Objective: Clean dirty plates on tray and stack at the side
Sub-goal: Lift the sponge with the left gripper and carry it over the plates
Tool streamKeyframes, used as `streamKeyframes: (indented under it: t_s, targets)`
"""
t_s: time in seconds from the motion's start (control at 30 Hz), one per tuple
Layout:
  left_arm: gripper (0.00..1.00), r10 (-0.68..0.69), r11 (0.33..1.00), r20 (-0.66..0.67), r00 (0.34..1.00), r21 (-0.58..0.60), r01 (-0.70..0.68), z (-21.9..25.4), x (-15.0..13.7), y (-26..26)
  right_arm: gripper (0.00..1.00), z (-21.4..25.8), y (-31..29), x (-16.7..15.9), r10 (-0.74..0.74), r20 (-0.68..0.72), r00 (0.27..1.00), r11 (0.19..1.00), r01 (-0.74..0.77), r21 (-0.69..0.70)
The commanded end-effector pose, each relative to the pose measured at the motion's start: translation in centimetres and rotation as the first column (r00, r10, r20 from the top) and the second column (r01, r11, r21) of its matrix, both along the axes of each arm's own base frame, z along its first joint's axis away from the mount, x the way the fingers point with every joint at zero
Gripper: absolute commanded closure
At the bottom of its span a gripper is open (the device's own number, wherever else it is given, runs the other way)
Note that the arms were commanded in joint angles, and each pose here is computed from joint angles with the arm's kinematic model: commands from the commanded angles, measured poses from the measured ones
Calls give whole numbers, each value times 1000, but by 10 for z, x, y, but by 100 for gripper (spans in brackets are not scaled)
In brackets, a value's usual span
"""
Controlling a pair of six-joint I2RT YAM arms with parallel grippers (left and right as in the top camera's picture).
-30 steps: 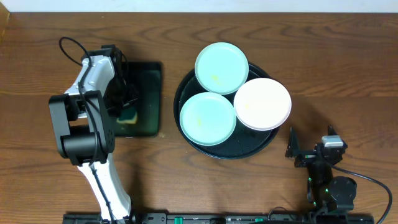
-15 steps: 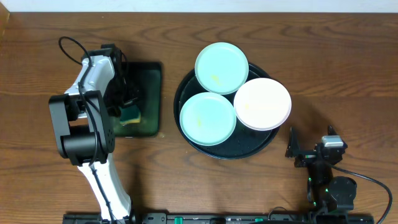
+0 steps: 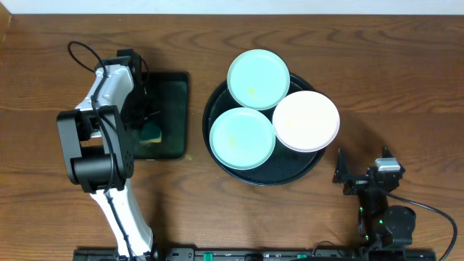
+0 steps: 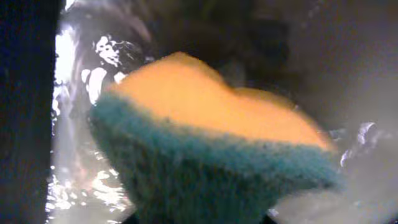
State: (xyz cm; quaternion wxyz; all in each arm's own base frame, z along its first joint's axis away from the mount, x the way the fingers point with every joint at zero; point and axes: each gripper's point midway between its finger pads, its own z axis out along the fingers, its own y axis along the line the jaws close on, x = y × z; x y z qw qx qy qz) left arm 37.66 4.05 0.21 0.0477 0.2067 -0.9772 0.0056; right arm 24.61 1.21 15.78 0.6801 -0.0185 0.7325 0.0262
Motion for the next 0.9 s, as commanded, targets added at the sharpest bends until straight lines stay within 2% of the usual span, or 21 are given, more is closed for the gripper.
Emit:
streamKeyframes:
  t_s: [0.0,0.2,0.3,0.43,0.63,0.77,0.87]
  targets:
    - [92,-9,1000,34,999,9,9,11,8,3,1,-1,0,0,0,-1,1000,1000,0,-16]
    - [93,-10,1000,142,990,22,7,56,16,4,1,-1,0,0,0,-1,1000,1000,0,-16]
    - [92,37,999,237,971,26,-45,93,19,4,1,-1,0,0,0,-1,1000,1000,0,-16]
    - [92,92,994,378,921,19,-108,148,19,4,1,-1,0,0,0,-1,1000,1000,0,-16]
    - [93,88,993,553,829,18,-117,214,14,3,1,-1,0,0,0,-1,1000,1000,0,-16]
    - [92,82,993,592,802,20,-116,228,14,4,1,-1,0,0,0,-1,1000,1000,0,-16]
    - [92,80,993,584,807,27,-118,206,23,6,1,-1,0,0,0,-1,1000,1000,0,-16]
